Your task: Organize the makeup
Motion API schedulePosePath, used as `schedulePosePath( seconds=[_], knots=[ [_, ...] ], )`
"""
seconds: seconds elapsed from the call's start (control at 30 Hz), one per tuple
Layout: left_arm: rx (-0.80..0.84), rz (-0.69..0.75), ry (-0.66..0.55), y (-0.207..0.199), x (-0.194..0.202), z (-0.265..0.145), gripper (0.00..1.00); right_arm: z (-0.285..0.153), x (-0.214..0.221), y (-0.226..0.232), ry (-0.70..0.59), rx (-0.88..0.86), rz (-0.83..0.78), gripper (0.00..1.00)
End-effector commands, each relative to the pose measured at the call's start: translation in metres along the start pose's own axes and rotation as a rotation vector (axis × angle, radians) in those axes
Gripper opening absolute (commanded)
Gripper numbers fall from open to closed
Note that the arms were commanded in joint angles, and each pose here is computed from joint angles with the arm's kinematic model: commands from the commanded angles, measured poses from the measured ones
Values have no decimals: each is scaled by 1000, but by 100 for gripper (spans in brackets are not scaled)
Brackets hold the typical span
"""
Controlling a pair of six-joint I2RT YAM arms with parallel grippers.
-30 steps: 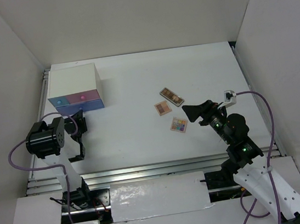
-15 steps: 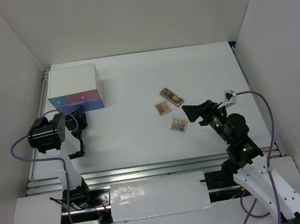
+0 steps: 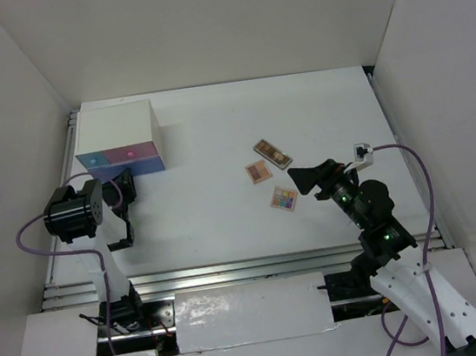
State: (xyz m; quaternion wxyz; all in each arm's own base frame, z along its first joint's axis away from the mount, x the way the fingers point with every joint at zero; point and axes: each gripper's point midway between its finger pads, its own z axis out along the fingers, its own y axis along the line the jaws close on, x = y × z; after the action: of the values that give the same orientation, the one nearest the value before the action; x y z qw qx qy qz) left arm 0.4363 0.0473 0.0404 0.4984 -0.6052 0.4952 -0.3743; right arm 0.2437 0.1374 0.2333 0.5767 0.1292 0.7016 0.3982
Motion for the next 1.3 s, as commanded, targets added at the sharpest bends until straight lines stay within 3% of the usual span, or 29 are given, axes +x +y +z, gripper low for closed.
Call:
schedulePosePath(
  seconds=[0.0, 0.37, 0.97, 1.27],
  knots=[
    [100, 61, -47, -17, -12, 4, 43, 2, -5, 7, -27, -39, -17, 100],
    [140, 79, -21, -25, -10, -4, 13, 2, -5, 8, -24, -45, -14, 100],
    [99, 74, -40, 0, -15, -52, 8, 1, -5, 9, -23, -50, -11, 100],
    [148, 59, 18, -19, -9, -37, 7, 1, -5, 9, -26, -49, -13, 100]
  ],
)
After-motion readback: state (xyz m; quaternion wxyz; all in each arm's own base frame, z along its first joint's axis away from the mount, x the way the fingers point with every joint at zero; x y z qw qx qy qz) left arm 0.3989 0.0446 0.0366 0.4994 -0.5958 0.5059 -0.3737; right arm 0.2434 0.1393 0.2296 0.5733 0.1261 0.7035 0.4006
